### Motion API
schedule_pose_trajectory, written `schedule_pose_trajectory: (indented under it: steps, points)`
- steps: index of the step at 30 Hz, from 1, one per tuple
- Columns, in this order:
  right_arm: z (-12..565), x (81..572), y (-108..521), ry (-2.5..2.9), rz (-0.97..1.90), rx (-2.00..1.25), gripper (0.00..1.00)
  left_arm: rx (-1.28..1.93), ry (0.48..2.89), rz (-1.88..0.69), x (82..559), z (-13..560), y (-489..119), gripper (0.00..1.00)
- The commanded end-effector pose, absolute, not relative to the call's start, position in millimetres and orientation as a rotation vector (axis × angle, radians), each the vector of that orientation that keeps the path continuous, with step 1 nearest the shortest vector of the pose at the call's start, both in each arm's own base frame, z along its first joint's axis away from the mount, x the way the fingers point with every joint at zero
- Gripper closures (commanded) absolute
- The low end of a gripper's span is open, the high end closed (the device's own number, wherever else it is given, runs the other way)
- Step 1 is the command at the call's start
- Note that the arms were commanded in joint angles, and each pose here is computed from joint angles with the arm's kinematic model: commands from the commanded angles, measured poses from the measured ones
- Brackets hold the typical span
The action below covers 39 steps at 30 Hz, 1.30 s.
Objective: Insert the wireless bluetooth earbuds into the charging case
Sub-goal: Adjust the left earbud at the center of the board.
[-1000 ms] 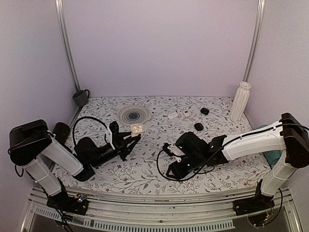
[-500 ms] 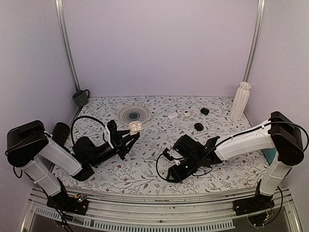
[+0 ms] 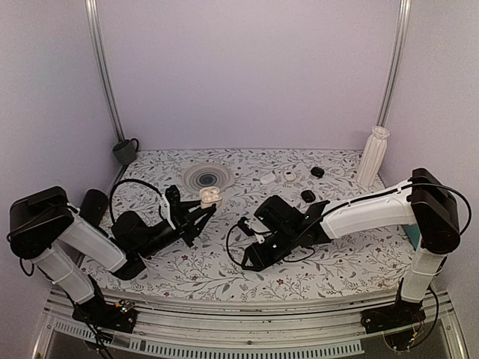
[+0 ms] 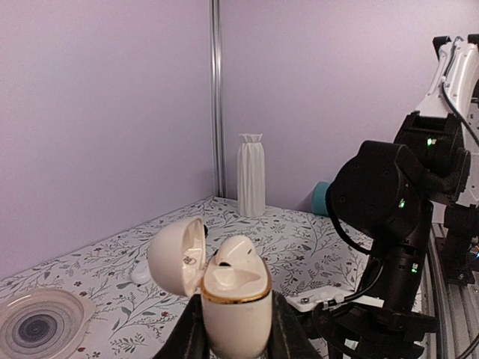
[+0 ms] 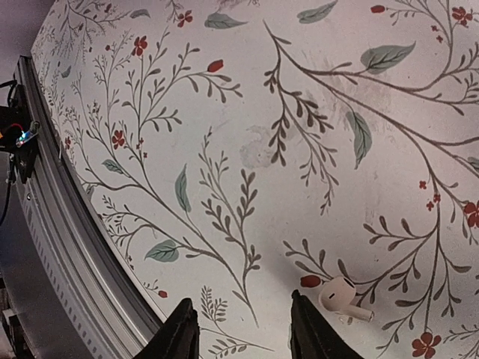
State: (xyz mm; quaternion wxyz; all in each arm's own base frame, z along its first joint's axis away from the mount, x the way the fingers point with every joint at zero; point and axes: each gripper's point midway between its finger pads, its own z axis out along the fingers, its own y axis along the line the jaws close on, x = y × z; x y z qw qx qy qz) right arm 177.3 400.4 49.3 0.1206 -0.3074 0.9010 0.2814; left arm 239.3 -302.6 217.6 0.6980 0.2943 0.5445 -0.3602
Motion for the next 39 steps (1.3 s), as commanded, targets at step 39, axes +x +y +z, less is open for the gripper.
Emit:
schedule_pose_trajectory:
  steps: [39]
  points:
    - [30.9,198.3,379.4,2.764,0.279,-0.845,0.67,0.606,1.074,-0.791,234.3,256.8,-290.8,1.0]
